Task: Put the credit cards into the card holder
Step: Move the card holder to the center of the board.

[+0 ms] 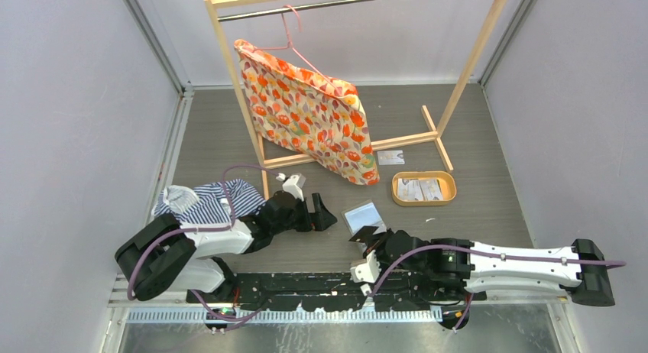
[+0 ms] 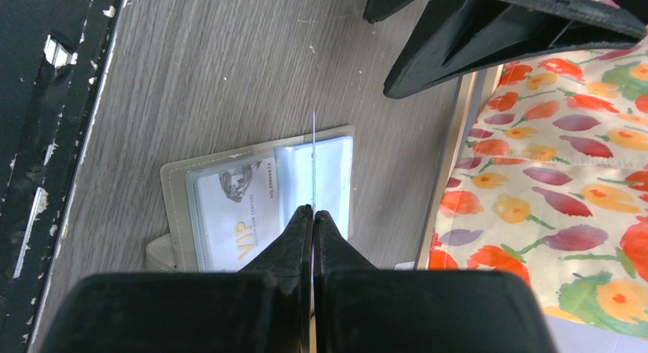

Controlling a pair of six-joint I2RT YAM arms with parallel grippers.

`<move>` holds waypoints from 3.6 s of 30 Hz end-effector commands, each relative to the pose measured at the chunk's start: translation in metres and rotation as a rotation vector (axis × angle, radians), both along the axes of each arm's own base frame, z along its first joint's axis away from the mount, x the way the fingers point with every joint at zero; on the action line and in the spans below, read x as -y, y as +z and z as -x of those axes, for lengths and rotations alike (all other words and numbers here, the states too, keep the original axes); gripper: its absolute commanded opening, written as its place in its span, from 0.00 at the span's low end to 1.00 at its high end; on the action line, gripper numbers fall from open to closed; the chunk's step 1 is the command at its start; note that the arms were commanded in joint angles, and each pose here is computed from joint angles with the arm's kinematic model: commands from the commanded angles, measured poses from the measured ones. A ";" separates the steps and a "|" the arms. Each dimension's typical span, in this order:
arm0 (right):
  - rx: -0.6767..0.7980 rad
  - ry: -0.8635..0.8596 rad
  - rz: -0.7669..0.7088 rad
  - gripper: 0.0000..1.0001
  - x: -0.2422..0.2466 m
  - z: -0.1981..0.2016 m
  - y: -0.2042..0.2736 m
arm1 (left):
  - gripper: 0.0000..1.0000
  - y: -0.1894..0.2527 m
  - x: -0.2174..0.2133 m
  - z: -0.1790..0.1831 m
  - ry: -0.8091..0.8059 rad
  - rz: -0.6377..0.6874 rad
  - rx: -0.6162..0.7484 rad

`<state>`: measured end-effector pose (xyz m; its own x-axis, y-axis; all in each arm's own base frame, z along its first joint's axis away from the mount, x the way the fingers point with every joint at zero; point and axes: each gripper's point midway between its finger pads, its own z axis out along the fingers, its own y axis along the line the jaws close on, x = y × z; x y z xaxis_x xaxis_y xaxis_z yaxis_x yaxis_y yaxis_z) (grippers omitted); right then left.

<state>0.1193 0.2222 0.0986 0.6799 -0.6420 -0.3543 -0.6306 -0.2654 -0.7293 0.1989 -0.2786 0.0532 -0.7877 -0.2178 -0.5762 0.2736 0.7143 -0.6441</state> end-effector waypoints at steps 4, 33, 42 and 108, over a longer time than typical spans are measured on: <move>-0.033 -0.068 -0.013 0.01 0.005 -0.001 -0.005 | 0.92 0.020 0.012 -0.007 -0.047 0.079 0.054; -1.234 -0.794 -0.316 0.01 0.090 -0.062 0.098 | 0.92 0.042 0.117 -0.006 -0.758 -0.442 0.758; -1.419 -0.796 -0.466 0.01 0.099 -0.075 0.109 | 0.76 0.017 0.138 -0.024 -0.781 -0.613 0.656; -1.774 -1.188 -0.897 0.01 0.027 -0.137 0.008 | 0.65 0.009 -0.004 0.028 0.150 -0.027 -0.053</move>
<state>0.1930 0.1785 0.0885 -0.9806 -0.0424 -0.1912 -0.1843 0.5312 0.8270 0.1593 -0.2573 0.0386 -0.8206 -0.2220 -0.5266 0.1002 0.8513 -0.5151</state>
